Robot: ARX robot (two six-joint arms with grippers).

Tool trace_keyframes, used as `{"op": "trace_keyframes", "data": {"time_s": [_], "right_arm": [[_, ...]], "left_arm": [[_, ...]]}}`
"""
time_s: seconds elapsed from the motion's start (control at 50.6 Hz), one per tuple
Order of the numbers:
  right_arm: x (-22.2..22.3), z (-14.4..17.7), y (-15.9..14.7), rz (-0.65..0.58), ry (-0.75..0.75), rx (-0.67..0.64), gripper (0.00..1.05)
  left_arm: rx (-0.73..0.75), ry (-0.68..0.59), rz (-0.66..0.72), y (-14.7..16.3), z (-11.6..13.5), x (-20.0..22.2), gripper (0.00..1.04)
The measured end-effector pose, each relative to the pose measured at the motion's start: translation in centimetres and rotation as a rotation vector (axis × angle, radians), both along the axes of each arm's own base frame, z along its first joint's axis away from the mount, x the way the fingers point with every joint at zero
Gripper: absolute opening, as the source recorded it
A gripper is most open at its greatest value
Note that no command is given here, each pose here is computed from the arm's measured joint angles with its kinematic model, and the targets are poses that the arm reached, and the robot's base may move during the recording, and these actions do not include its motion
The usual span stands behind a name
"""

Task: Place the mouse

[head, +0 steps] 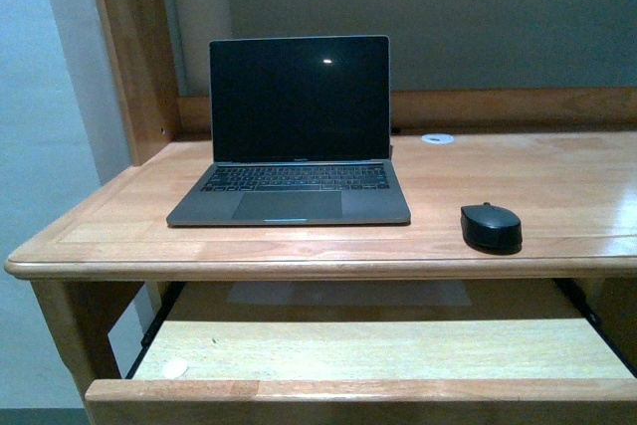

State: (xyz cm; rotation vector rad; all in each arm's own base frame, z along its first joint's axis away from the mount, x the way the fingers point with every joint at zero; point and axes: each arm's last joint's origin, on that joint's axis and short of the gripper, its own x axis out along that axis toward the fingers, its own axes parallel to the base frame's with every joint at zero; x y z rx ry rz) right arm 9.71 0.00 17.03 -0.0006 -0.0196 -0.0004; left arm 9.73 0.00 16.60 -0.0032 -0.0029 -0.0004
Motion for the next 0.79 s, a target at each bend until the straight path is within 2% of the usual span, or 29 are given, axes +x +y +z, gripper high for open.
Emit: {"op": "trace_keyframes", "data": {"time_s": [0.138, 0.237, 0.375, 0.474, 0.533, 0.593, 0.79], "right_arm": [[0.00, 0.00, 0.00, 0.000, 0.000, -0.001, 0.02], [0.00, 0.00, 0.00, 0.001, 0.000, -0.001, 0.17], [0.00, 0.00, 0.00, 0.000, 0.000, 0.000, 0.55], [0.00, 0.00, 0.00, 0.000, 0.000, 0.000, 0.86], [0.00, 0.00, 0.00, 0.000, 0.000, 0.000, 1.00], [0.00, 0.00, 0.00, 0.000, 0.000, 0.000, 0.97], [0.00, 0.00, 0.00, 0.000, 0.000, 0.000, 0.98]], "left_arm": [[0.000, -0.001, 0.001, 0.00, 0.01, 0.00, 0.98], [0.000, 0.000, 0.001, 0.00, 0.00, 0.00, 0.98], [0.000, -0.001, 0.001, 0.00, 0.01, 0.00, 0.98], [0.000, 0.000, 0.001, 0.00, 0.00, 0.00, 0.98], [0.000, -0.001, 0.001, 0.00, 0.01, 0.00, 0.98], [0.000, 0.000, 0.001, 0.00, 0.00, 0.00, 0.98], [0.000, 0.000, 0.001, 0.00, 0.00, 0.00, 0.98]]}}
